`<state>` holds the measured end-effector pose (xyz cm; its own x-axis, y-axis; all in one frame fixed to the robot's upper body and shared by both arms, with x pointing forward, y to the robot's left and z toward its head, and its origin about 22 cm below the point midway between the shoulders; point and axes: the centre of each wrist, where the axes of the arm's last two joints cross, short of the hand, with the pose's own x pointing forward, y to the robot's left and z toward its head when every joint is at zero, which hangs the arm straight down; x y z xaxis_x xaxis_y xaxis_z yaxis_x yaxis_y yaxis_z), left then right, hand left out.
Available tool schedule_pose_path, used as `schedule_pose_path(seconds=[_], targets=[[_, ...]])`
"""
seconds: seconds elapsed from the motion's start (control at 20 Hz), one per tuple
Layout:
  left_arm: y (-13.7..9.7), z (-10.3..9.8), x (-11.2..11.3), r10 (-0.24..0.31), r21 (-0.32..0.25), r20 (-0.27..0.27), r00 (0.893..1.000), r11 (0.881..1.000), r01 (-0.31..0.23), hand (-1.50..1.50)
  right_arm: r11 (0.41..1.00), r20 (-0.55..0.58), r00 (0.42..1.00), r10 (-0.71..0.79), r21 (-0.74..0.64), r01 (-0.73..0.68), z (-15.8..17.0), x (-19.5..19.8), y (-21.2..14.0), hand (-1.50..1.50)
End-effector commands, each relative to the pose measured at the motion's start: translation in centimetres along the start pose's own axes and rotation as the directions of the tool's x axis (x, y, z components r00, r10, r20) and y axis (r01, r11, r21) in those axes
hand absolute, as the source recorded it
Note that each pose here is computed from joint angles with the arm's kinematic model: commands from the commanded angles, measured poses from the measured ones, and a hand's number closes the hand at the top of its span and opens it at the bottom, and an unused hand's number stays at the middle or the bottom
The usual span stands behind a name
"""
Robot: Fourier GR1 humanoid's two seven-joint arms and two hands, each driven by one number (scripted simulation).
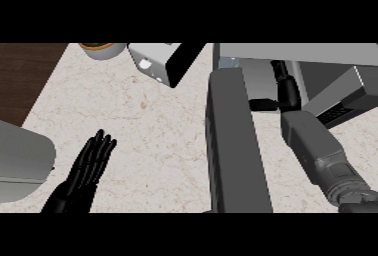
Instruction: Pick up the milk, place it into the microwave and close the microwave
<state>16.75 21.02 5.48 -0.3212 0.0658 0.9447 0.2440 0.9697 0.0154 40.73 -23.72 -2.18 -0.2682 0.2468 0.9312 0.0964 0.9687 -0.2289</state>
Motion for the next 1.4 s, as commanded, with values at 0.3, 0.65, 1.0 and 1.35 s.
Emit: schedule_pose_path(seconds=[0.3,0.65,1.0,1.35], targets=[[-0.5,-2.2,-2.7,-0.007,-0.207,-0.068,0.998,0.978,-0.007,-1.50,0.983,-0.004,0.984,-0.177,0.047,0.177,3.9,-2.8,1.0,-1.50],[-1.2,-1.0,-5.1,-0.080,-0.311,-0.083,0.993,0.949,0.051,1.50,0.984,0.012,0.988,-0.154,0.088,0.152,6.8,-4.9,-2.1,-1.50],[-2.6,-4.7,-7.3,-0.166,-0.331,-0.127,0.978,0.936,0.116,1.50,0.977,0.012,0.982,-0.189,0.104,0.186,11.3,-6.6,-2.2,-1.50],[-8.2,-6.1,-9.0,-0.198,-0.505,-0.196,0.960,0.860,0.074,1.50,0.973,0.049,0.979,-0.198,0.133,0.190,12.5,-5.6,-4.4,-1.50]])
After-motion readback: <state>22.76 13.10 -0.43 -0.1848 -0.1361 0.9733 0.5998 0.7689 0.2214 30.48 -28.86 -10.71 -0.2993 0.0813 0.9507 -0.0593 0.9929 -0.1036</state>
